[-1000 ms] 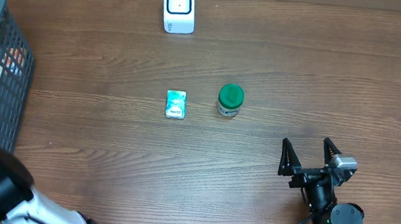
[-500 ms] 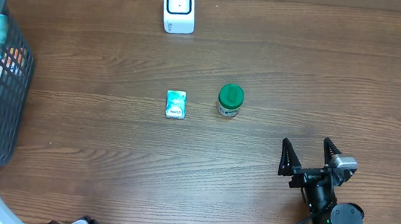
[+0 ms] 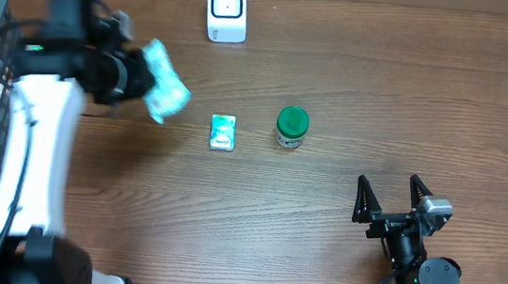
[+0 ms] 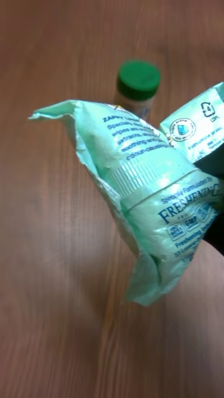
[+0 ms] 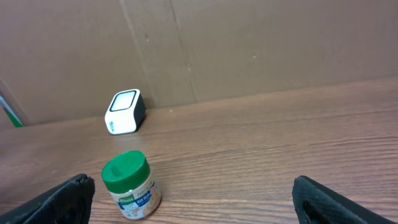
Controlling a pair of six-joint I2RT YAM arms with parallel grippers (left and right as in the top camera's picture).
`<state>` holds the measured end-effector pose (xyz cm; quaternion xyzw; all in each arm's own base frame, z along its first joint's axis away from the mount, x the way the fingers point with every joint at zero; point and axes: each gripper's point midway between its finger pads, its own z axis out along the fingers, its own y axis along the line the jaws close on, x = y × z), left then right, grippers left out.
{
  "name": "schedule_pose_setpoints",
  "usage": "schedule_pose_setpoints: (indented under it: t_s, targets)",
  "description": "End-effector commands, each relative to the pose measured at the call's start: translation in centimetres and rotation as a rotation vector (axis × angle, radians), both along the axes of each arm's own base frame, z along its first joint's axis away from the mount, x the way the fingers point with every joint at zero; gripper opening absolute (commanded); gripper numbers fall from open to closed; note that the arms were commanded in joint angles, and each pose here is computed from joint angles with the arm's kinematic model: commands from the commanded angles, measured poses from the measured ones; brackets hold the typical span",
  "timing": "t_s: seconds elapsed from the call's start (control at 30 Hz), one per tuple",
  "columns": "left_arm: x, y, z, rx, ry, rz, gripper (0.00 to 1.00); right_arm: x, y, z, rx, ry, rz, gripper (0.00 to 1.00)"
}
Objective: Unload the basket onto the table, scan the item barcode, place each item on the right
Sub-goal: 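Carry the green bag out and drop it beside the small box, then move the left gripper back toward the basket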
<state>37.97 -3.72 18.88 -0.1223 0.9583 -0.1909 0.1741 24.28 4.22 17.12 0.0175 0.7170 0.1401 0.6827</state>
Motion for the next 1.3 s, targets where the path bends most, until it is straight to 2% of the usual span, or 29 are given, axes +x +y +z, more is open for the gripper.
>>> schedule_pose_setpoints:
  t_s: [0.0,0.23,0.4,0.47,0.53,0.57,0.63,0.73,0.8,0.97,1.27]
  targets:
    - [-0.8,-2.1,-5.2,-0.049,0.124,0.058,0.04,0.0,-0.1,-0.2,-0.007,-0.005,-0.006,1.0]
    - [-1.7,-2.6,-13.3,-0.117,0.211,0.333,0.04,0.0,-0.1,-0.2,-0.007,-0.005,-0.006,1.0]
    - [-2.4,-1.9,-15.4,-0.111,0.217,0.411,0.04,0.0,-0.1,-0.2,-0.007,-0.005,-0.006,1.0]
    - [-2.5,-2.0,-15.6,-0.109,0.22,0.405,0.33,0.0,-0.1,-0.2,-0.007,-0.005,-0.006,1.0]
    - [-2.5,-2.1,-15.5,-0.109,0.215,0.388,0.54,0.0,-0.1,-0.2,-0.007,-0.005,-0.006,1.0]
    - [-2.4,-2.0,-15.4,-0.108,0.211,0.386,0.6,0.0,-0.1,-0.2,-0.007,-0.005,-0.006,1.0]
    - [-2.2,-1.7,-14.9,-0.108,0.191,0.389,0.63,0.0,-0.1,-0.2,-0.007,-0.005,-0.006,1.0]
    - [-1.6,-1.3,-13.0,-0.107,0.126,0.365,0.63,0.0,-0.1,-0.2,-0.007,-0.005,-0.006,1.0]
    - [-1.2,-1.1,-11.2,-0.092,0.057,0.315,0.59,0.0,-0.1,-0.2,-0.007,-0.005,-0.006,1.0]
    - [-0.5,-0.8,-4.2,-0.004,-0.183,0.135,0.58,0.0,-0.1,-0.2,-0.007,-0.005,-0.006,1.0]
    - [-1.5,4.5,10.1,0.223,-0.369,0.142,0.6,0.0,-0.1,-0.2,-0.007,-0.005,-0.006,1.0]
